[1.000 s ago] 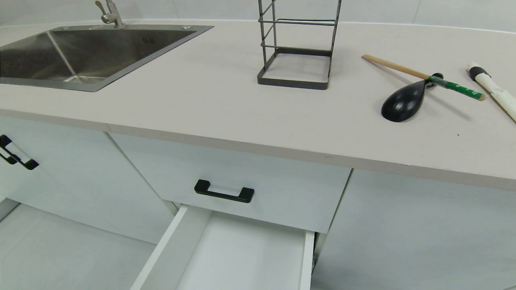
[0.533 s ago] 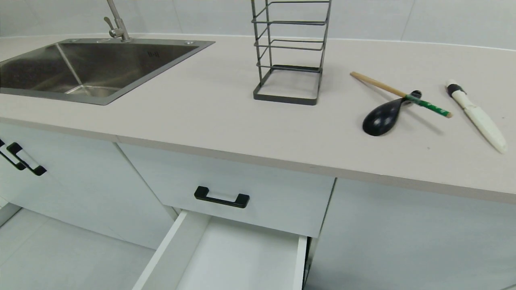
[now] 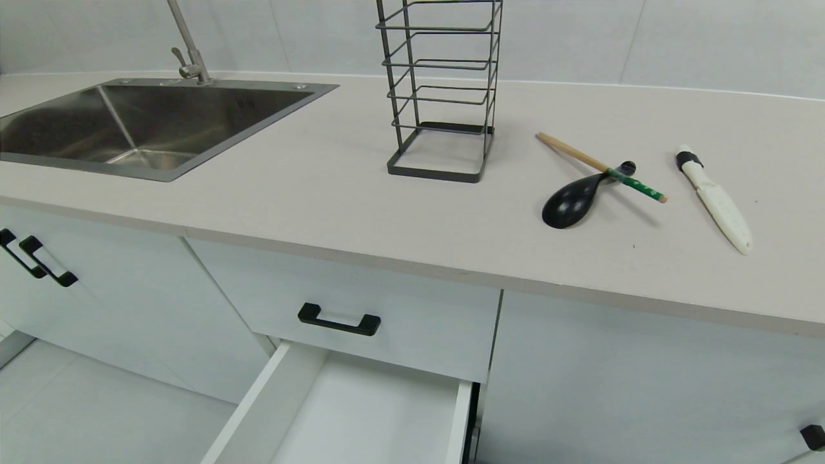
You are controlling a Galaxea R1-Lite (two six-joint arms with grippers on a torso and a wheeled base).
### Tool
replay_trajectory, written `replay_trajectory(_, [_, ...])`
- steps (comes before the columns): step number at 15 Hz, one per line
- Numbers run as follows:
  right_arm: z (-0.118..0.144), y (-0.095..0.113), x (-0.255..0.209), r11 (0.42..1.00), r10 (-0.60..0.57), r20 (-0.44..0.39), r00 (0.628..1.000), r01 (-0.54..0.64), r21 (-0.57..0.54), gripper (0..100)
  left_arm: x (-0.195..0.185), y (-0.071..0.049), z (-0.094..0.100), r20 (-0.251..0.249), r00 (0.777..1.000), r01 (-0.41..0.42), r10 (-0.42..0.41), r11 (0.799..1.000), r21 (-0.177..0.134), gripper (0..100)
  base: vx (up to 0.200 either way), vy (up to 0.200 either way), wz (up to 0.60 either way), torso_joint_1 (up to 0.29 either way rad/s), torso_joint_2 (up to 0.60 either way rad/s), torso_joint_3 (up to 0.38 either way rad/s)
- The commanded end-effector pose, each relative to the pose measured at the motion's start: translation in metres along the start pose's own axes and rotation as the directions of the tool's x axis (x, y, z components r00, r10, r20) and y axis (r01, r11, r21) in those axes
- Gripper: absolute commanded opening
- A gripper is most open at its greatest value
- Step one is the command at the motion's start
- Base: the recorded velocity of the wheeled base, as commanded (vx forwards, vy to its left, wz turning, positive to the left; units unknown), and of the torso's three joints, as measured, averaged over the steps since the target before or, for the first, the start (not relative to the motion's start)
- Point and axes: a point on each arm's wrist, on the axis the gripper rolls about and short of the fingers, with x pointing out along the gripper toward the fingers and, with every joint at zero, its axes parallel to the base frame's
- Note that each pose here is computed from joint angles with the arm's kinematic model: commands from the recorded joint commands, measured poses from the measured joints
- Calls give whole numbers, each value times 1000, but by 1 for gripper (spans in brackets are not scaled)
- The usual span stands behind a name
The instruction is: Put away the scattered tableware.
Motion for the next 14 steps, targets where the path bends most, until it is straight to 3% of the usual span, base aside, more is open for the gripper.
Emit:
replay_trajectory(1, [0, 0, 0, 1000, -1, -1, 1000, 1, 0, 0, 0, 0, 0, -1, 1000, -2, 2, 1000, 3, 100, 200, 0, 0, 2, -2, 7])
replay_trajectory(2, [0, 0, 0, 1000, -1, -1, 1000, 1, 0, 0, 0, 0, 0, -1, 1000, 0, 0, 1000, 6, 100, 200, 0, 0, 17, 2, 2])
replay_trajectory(5, [0, 0, 0, 1000, 0, -2, 1000, 0, 1, 0, 0, 0, 0, -1, 1000, -3, 3, 1000, -23, 100, 0, 0, 0, 0, 0, 0])
replay_trajectory(9, [0, 0, 0, 1000, -1, -1, 1000, 1, 2, 0, 0, 0, 0, -1, 1000, -3, 3, 1000, -17, 100, 0, 0, 0, 0, 0, 0])
replay_trajectory(14, [0, 0, 0, 1000, -1, -1, 1000, 1, 2, 0, 0, 0, 0, -1, 1000, -12, 12, 1000, -24, 100, -200, 0, 0, 3, 3, 0])
